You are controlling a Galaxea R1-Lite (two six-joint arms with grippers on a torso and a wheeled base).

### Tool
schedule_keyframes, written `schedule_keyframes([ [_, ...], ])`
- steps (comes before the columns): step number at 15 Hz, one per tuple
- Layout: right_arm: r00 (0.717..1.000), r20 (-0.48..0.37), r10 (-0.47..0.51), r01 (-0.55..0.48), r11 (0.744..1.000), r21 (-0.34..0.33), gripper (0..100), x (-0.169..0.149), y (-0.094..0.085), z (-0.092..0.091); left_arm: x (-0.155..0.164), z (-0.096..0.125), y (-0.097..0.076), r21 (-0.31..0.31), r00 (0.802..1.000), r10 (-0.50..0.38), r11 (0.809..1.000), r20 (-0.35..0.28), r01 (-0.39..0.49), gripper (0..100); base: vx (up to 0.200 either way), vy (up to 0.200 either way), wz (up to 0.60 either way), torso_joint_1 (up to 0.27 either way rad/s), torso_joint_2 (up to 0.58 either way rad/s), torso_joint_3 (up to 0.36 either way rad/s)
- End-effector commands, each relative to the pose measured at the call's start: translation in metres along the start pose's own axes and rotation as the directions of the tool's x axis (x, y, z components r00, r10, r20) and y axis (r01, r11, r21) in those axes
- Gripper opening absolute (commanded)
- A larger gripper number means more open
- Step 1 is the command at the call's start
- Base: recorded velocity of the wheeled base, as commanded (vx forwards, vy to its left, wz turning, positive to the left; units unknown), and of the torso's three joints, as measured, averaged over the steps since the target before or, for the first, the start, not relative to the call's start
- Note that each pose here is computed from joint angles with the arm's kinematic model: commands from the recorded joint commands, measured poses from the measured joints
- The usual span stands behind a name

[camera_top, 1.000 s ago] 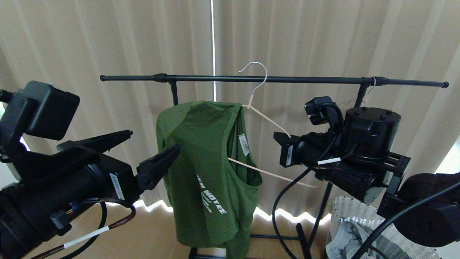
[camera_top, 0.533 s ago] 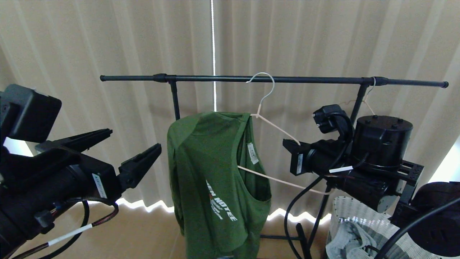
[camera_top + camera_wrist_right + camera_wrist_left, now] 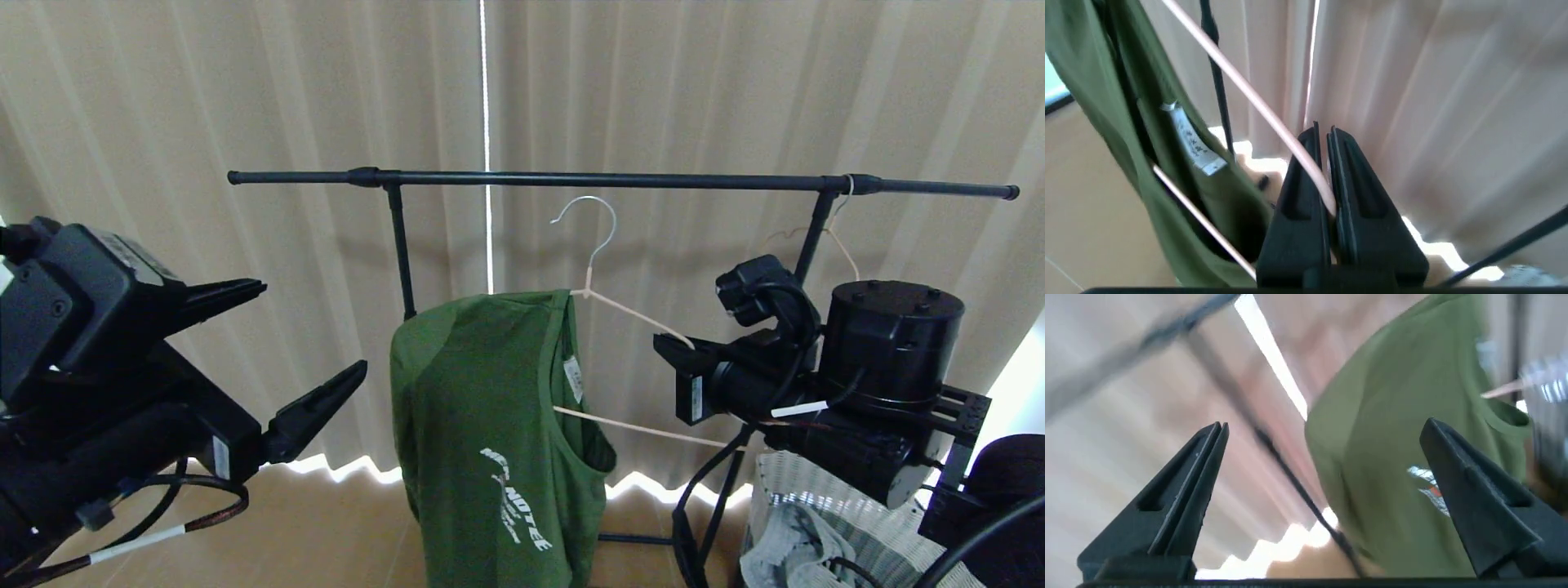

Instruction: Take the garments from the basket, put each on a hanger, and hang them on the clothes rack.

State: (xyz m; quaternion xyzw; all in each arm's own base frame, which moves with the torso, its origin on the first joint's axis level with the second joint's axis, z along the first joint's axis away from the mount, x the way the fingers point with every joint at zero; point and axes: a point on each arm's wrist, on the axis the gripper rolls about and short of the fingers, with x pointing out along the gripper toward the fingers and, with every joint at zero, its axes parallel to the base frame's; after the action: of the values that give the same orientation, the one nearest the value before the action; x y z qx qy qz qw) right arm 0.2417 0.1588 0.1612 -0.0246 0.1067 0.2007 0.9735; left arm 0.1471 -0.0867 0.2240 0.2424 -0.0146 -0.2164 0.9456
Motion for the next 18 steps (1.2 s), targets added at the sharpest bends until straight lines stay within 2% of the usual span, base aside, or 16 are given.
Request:
schedule_keyframes([
  [1, 1.0, 0.023, 0.006, -0.006, 1.0, 0.001, 0, -0.005, 0.0, 0.003, 0.019, 0.002, 0.004, 0.063, 1.0, -0.03, 0.998, -0.008, 0.03, 100, 0.0, 0.0, 0.0, 0.0, 0.0, 0.0],
  [3, 0.999, 0.035, 0.014, -0.014, 1.0, -0.002, 0, -0.004, 0.002, 0.003, 0.044, 0.005, 0.002, 0.126, 0.997, -0.079, 0.989, -0.012, 0.079, 100, 0.0, 0.0, 0.0, 0.0, 0.0, 0.0],
  [5, 0.998, 0.04, 0.044, -0.044, 0.999, -0.011, 0, -0.008, 0.011, 0.004, 0.07, 0.005, -0.002, 0.152, 0.993, -0.117, 0.981, -0.026, 0.12, 100, 0.0, 0.0, 0.0, 0.0, 0.0, 0.0],
  [6, 0.997, 0.043, 0.062, -0.062, 0.998, -0.014, 0, -0.01, 0.016, 0.003, 0.075, 0.006, -0.002, 0.166, 0.992, -0.122, 0.978, -0.027, 0.125, 100, 0.0, 0.0, 0.0, 0.0, 0.0, 0.0],
  [8, 0.993, 0.071, 0.1, -0.098, 0.995, -0.021, 0, -0.012, 0.025, 0.002, 0.085, 0.004, -0.003, 0.232, 0.993, -0.118, 0.965, -0.029, 0.122, 100, 0.0, 0.0, 0.0, 0.0, 0.0, 0.0],
  [15, 0.981, 0.074, 0.181, -0.178, 0.983, -0.054, 0, -0.014, 0.038, 0.001, 0.095, 0.007, -0.002, 0.239, 0.993, -0.117, 0.964, -0.019, 0.118, 100, 0.0, 0.0, 0.0, 0.0, 0.0, 0.0],
  [18, 0.969, 0.106, 0.224, -0.219, 0.974, -0.06, 0, -0.017, 0.044, 0.003, 0.097, 0.005, -0.003, 0.238, 0.993, -0.119, 0.963, -0.027, 0.122, 100, 0.0, 0.0, 0.0, 0.0, 0.0, 0.0],
])
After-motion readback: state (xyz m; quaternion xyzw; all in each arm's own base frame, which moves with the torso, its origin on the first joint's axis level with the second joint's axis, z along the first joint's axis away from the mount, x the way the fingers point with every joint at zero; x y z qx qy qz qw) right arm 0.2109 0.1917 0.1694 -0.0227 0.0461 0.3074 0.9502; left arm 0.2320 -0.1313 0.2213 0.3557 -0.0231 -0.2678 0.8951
